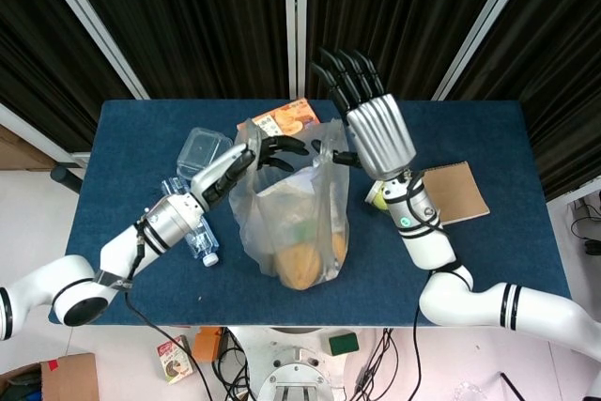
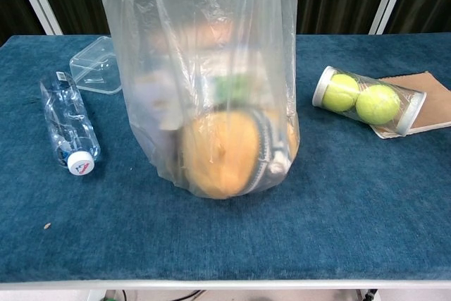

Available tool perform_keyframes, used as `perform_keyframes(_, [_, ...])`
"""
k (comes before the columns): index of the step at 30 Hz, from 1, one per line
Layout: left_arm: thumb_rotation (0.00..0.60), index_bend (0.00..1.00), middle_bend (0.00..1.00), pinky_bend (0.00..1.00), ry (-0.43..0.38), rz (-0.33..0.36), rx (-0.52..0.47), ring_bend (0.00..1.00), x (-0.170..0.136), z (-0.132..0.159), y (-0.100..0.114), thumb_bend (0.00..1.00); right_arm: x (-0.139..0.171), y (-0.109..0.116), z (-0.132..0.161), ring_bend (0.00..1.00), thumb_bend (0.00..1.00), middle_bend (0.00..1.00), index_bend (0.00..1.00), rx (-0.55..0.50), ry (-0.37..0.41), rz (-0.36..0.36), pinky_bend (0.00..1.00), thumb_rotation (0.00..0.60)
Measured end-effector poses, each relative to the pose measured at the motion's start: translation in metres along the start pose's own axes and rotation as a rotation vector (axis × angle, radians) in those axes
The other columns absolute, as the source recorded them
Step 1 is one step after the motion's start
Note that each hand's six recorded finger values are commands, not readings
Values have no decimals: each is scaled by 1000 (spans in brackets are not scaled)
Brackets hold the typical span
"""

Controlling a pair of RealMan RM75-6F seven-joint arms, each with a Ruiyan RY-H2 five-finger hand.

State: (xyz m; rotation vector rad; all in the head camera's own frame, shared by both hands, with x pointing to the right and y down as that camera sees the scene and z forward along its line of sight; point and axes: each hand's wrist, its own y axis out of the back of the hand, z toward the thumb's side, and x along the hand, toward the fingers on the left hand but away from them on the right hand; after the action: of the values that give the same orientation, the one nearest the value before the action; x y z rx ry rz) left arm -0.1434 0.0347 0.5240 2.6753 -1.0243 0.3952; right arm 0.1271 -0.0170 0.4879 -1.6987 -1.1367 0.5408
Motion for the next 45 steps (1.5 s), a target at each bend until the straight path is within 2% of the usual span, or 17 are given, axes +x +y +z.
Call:
perform_keyframes(11, [40, 184, 198, 255, 18, -21, -13, 100, 8, -3, -6, 0, -14, 8, 20, 0, 148, 0, 0, 51, 37, -9, 0, 600])
perform_keyframes(23, [44, 185, 209, 276, 19, -68, -58, 113, 17, 1, -14, 0, -26, 6, 26, 0, 145, 0, 0, 68, 41, 2, 0, 600])
perform_keyframes(40, [47, 186, 209, 276, 10, -129, -127, 113, 45, 5, -34, 0, -46, 4, 37, 0, 147, 0, 0, 91, 33, 18, 0, 600])
perform_keyframes(45, [48, 187, 209, 276, 9, -146, -153, 113, 48, 9, -38, 0, -53, 3, 35, 0, 147, 0, 0, 89, 4, 29, 0, 600])
